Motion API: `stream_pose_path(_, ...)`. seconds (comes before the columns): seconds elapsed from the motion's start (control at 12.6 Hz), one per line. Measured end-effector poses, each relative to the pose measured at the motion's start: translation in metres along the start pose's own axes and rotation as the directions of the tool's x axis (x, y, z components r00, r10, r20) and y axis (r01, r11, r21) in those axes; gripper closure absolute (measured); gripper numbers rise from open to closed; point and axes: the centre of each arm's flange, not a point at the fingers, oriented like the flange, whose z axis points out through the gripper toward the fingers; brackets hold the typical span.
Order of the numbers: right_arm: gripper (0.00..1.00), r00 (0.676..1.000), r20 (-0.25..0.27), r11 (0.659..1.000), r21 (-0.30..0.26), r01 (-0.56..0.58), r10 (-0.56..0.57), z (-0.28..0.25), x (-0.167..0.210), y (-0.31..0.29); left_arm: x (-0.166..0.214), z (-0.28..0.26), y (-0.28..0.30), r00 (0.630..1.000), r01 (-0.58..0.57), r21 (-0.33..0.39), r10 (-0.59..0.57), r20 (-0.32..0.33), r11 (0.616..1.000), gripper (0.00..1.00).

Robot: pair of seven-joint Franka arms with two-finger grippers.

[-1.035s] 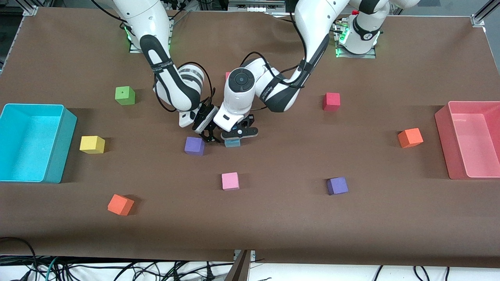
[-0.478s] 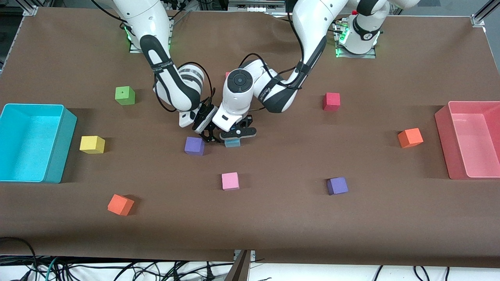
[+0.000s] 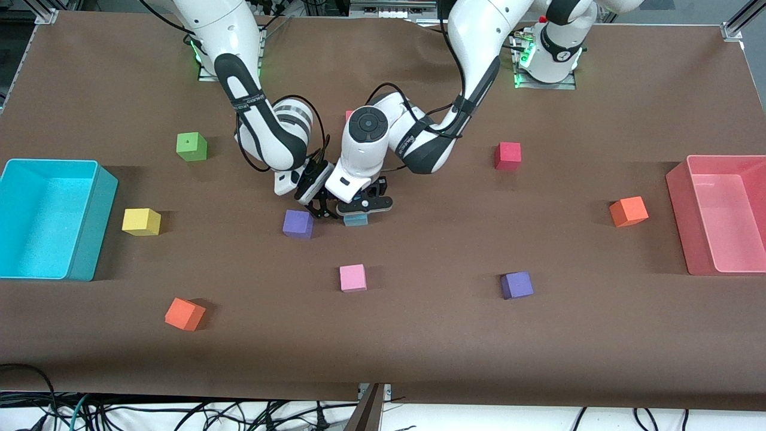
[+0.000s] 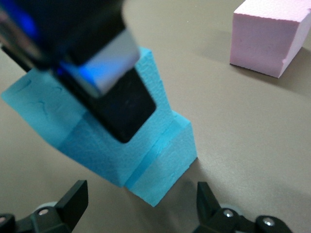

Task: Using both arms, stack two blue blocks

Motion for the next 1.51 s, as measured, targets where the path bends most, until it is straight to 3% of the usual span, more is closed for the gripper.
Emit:
stream_pose_path(0.08,0.01,1.0,0.0,1.0,0.0,0.0,0.0,0.0,0.0,0.0,0.0,-0.001,0.0,1.0,0.0,-0.001,0.0,-0.001,1.0,0.0)
stream_pose_path(0.4,0.01,1.0,-0.001,1.0,-0.014,-0.003,0.003,-0.003,0.0,0.008,0.016,-0.017,-0.003,1.0,0.015,0.005,-0.015,-0.022,1.0,0.0)
stream_pose_path(0.72,0.01,1.0,0.003,0.999,-0.034,-0.004,0.004,-0.014,0.001,0.011,0.069,-0.099,-0.04,0.996,0.086,0.016,-0.085,-0.022,0.996,0.0)
stream_pose_path(0.96,0.01,0.998,0.022,0.996,-0.068,-0.049,0.051,-0.051,-0.003,0.003,0.114,-0.184,-0.11,0.994,0.109,0.021,-0.11,0.026,0.994,0.0)
stream_pose_path(1.19,0.02,0.989,0.037,0.987,-0.07,-0.143,0.146,-0.077,-0.017,-0.011,0.14,-0.268,-0.208,0.995,0.049,0.061,-0.054,0.088,0.997,0.0)
stream_pose_path(1.35,0.02,0.97,0.059,0.971,-0.061,-0.233,0.236,-0.081,-0.026,-0.03,0.146,-0.323,-0.269,0.992,0.026,0.082,-0.036,0.118,0.996,0.0)
stream_pose_path(1.51,0.02,0.928,0.065,0.93,-0.055,-0.363,0.366,-0.079,-0.025,-0.047,0.149,-0.365,-0.327,0.991,0.009,0.088,-0.021,0.131,0.996,0.0)
